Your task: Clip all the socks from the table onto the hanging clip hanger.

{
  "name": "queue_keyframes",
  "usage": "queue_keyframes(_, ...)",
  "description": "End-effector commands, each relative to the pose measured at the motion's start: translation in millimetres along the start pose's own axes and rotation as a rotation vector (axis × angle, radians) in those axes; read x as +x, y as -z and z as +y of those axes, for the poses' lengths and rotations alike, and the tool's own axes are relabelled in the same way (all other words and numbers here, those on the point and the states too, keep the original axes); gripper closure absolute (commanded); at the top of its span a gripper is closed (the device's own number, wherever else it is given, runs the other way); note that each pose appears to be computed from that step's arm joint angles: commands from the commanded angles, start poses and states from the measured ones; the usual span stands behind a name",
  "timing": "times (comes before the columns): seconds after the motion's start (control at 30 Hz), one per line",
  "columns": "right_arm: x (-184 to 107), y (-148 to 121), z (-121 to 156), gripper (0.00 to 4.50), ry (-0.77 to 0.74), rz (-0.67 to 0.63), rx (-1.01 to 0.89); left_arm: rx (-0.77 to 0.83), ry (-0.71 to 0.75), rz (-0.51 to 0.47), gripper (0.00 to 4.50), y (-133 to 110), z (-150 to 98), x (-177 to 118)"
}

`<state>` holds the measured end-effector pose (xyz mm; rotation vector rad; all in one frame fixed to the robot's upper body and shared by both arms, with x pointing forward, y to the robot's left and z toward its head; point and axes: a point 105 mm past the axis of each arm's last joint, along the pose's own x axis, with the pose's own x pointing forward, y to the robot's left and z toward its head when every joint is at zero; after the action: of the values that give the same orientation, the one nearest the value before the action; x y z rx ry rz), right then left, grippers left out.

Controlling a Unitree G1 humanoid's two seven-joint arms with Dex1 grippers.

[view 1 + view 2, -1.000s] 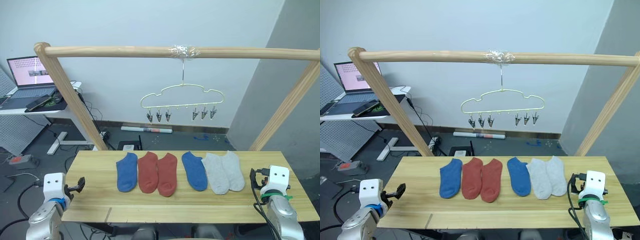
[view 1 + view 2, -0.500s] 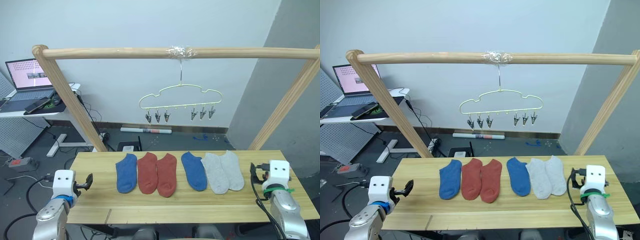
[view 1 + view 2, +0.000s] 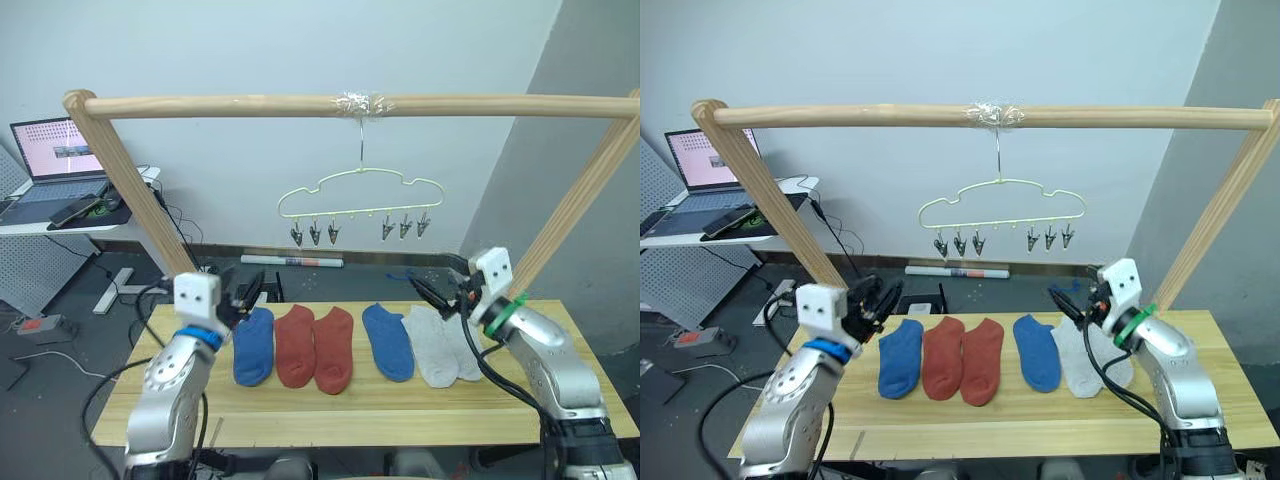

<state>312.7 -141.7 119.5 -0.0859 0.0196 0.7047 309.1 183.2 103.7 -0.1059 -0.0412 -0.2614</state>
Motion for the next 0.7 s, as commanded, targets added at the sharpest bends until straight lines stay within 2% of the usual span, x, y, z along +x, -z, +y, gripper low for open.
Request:
queue_keyframes(0.03, 8, -23, 12, 0.00, -0.084, -0.050, -0.038, 0.034, 0.034, -0.020, 2.12, -5, -11, 12)
queue_keyframes(0.17, 17, -44, 24, 0.00, -0.162, -0.103, -0.066, 0.023, 0.049, -0.058, 2.12, -10, -21, 29)
queue_keyframes(0.4, 24, -55, 34, 0.00, -0.241, -0.124, -0.087, 0.012, 0.041, -0.112, 2.12, -15, -26, 52)
queue_keyframes(0.7, 26, -69, 39, 0.00, -0.252, -0.161, -0.054, -0.019, 0.031, -0.145, 2.12, -9, -32, 73)
